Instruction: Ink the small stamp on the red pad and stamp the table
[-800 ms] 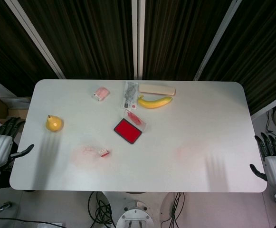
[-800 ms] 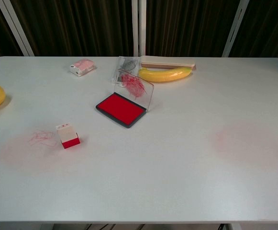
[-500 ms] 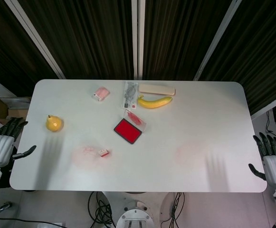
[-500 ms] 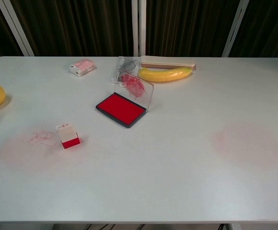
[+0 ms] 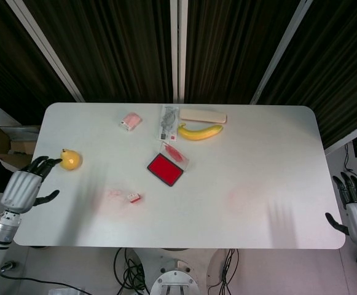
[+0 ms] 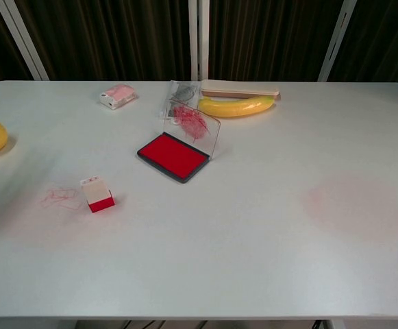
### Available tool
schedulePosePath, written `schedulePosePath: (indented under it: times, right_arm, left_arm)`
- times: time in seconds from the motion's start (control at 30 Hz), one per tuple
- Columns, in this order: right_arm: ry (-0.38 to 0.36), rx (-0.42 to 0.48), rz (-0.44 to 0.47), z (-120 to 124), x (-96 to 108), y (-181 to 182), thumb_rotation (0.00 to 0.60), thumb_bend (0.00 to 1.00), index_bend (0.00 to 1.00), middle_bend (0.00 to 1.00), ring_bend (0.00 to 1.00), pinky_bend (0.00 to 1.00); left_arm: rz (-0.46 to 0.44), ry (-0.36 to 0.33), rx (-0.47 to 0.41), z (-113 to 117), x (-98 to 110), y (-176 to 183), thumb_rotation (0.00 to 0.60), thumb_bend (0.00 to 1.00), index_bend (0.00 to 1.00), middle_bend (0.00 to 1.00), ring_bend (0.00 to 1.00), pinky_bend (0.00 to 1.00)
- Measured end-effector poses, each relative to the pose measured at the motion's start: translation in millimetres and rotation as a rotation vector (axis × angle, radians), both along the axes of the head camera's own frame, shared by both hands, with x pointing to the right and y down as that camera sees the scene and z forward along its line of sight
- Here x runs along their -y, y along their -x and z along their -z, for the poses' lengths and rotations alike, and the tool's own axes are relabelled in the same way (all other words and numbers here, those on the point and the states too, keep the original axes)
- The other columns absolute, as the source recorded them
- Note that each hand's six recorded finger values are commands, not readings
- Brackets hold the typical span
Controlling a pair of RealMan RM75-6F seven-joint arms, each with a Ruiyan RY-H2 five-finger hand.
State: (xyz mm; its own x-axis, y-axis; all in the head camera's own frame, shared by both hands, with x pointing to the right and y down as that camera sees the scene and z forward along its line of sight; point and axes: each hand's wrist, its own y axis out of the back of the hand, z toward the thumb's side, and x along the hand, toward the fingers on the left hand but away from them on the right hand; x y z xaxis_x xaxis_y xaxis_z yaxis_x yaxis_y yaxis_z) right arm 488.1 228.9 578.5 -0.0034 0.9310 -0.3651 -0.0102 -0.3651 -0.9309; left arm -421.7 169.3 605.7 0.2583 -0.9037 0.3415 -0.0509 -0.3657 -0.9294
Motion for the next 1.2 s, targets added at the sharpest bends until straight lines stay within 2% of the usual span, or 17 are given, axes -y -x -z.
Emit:
schedulePosePath:
  times: [0.1,0.23,0.4,0.53,0.67,0.93,1.03,1.2]
  right_arm:
    - [0.01,0.003,0.008,-3,1,2,0.6,0.13,0.0,0.0,0.0,0.0]
    - [0.014,0.006,0.015,-4,2,5,0.6,0.13,0.0,0.0,0.0,0.0]
    - [0.017,0.006,0.022,-5,2,7,0.6,0.13,0.0,0.0,0.0,0.0]
    - [0.016,0.002,0.011,-4,0,4,0.6,0.13,0.0,0.0,0.0,0.0]
    - [0.019,-0.004,-0.002,-4,-1,-1,0.6,0.13,0.0,0.0,0.0,0.0]
    - [0.025,-0.012,-0.015,-7,-2,-5,0.6,0.13,0.0,0.0,0.0,0.0]
    - [0.027,-0.013,-0.019,-8,-2,-6,0.6,0.13,0.0,0.0,0.0,0.0]
    - [0.032,-0.019,-0.03,-10,-2,-9,0.6,0.13,0.0,0.0,0.0,0.0]
  left_arm:
    - [-0.035,0.058,0.0,-11,-9,-8,0.6,0.37,0.39,0.7,0.51,0.75]
    - [-0.11,0.151,0.007,-32,-26,-26,0.6,0.37,0.27,0.77,0.59,0.77]
    - [-0.216,0.232,0.0,-52,-38,-58,0.6,0.37,0.24,0.8,0.62,0.78]
    - [-0.318,0.256,-0.045,-60,-46,-96,0.6,0.37,0.33,0.8,0.62,0.78]
    - [-0.375,0.283,-0.09,-65,-55,-119,0.6,0.37,0.4,0.8,0.63,0.78]
    - [-0.437,0.317,-0.124,-81,-63,-153,0.6,0.37,0.33,0.81,0.63,0.78]
    - [-0.451,0.306,-0.101,-85,-62,-159,0.6,0.37,0.32,0.81,0.63,0.78]
    - [-0.467,0.342,-0.047,-96,-66,-164,0.6,0.37,0.31,0.82,0.63,0.79]
